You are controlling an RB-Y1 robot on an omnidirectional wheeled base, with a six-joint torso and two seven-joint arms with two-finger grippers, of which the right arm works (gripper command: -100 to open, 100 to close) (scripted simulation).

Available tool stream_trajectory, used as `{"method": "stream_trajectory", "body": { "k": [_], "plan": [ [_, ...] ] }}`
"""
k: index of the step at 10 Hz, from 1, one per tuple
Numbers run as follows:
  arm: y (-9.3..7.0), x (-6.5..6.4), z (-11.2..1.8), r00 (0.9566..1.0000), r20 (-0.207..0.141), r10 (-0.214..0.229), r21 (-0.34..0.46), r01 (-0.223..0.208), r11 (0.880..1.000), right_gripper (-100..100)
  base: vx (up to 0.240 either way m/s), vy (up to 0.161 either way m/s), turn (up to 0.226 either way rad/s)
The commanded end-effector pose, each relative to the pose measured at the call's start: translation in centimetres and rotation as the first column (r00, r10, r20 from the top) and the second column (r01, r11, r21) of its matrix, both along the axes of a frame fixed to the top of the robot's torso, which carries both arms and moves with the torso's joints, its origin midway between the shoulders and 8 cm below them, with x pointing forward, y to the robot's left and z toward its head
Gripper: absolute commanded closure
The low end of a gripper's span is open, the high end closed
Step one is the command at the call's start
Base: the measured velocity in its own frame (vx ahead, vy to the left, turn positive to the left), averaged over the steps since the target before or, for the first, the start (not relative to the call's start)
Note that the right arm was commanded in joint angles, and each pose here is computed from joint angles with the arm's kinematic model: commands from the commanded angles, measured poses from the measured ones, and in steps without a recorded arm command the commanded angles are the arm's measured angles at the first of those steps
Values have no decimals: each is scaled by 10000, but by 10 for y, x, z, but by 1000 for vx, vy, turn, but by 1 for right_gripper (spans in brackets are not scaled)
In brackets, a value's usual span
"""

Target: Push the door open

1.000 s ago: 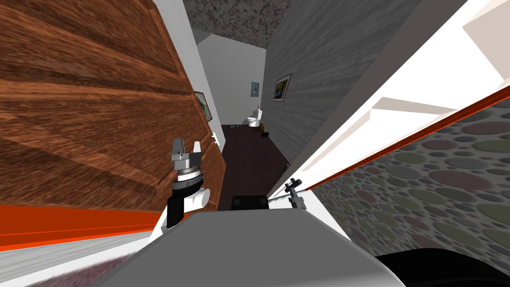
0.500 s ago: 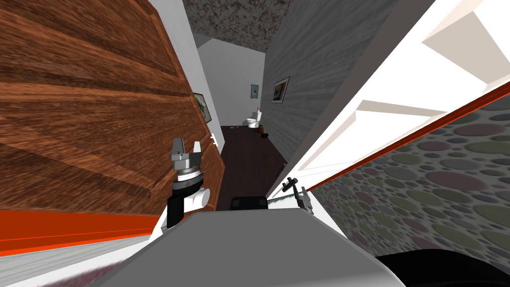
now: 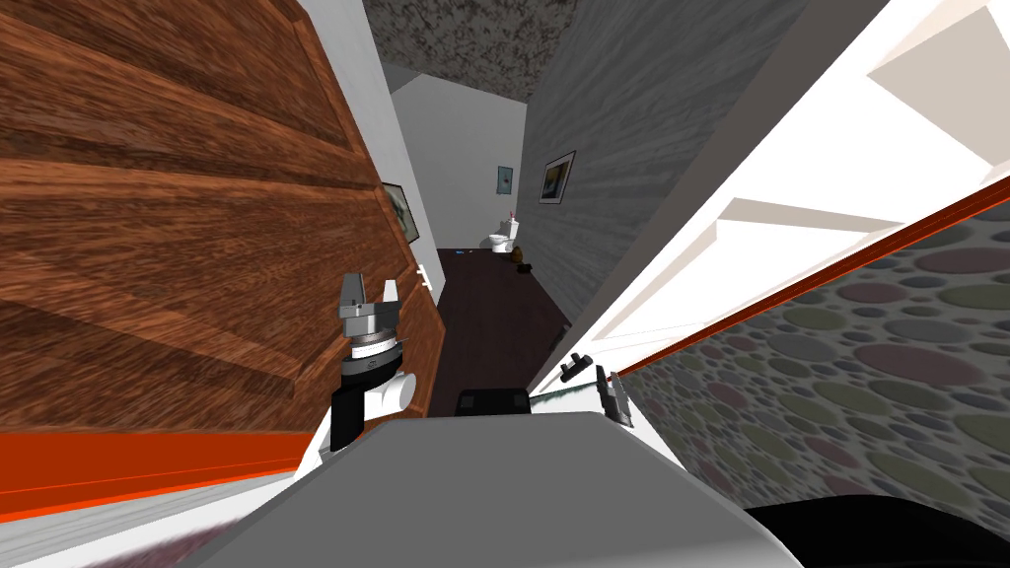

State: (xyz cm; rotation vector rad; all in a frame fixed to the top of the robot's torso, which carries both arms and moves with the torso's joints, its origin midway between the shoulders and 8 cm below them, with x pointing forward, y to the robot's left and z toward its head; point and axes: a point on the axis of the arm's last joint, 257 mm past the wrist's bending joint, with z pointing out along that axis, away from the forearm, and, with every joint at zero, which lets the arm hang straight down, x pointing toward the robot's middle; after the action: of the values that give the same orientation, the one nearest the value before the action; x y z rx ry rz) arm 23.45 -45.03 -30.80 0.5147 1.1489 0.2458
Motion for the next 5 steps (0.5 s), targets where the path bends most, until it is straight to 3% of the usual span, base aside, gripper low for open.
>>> {"method": "stream_trajectory", "body": {
  "k": [1, 3, 4, 5],
  "plan": [
    [-14, -6, 7, 9984, 401, -402, 543, 380, 9978, -100, 25, 2, 8],
    [-33, -14, 14, 9918, 910, -901, 1184, 791, 9898, -100, 22, 3, 8],
    [-35, -15, 15, 9907, 951, -978, 1233, 857, 9887, -100, 16, 4, 1],
    [-46, -20, 19, 9844, 1222, -1264, 1574, 1066, 9818, -100, 14, 2, 5]
  ]
}}
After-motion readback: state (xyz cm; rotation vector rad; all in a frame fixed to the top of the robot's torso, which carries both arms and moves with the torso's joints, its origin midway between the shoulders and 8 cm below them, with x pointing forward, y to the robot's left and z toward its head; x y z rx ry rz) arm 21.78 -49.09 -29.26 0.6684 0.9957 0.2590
